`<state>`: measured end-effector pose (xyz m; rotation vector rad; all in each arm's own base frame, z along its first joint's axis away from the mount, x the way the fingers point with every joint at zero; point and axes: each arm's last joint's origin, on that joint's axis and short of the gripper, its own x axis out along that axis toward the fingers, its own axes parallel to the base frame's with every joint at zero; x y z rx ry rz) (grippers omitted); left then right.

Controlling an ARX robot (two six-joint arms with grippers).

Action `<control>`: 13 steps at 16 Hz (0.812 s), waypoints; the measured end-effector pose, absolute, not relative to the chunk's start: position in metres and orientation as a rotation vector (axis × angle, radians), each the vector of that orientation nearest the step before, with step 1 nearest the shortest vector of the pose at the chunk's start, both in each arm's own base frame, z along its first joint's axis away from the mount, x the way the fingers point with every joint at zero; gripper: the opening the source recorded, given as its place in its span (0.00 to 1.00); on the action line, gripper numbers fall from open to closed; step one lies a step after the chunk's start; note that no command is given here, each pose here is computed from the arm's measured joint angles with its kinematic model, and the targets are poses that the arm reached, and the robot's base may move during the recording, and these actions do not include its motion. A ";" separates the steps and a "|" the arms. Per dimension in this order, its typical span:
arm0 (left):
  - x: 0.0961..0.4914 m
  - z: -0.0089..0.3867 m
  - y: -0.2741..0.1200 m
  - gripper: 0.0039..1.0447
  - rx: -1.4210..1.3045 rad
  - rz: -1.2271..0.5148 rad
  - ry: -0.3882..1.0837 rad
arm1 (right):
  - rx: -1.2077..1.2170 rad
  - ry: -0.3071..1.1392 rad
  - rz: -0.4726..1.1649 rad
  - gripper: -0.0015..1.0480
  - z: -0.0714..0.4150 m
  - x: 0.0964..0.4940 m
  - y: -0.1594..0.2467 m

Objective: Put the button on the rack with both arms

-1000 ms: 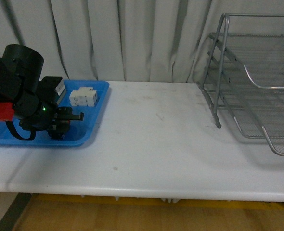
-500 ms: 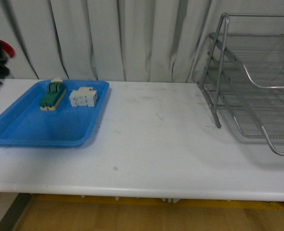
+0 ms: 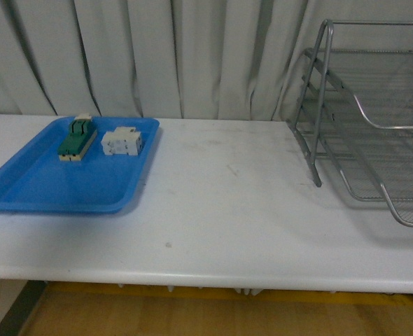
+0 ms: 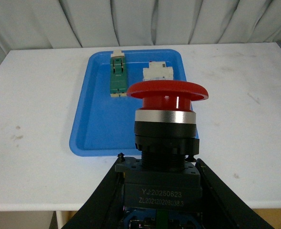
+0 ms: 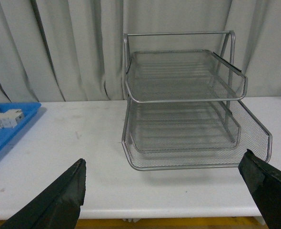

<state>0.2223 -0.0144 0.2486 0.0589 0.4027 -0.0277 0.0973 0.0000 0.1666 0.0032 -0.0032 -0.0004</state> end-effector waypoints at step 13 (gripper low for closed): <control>0.225 0.237 -0.017 0.34 0.061 -0.040 0.427 | 0.003 -0.004 0.000 0.94 0.167 0.097 0.000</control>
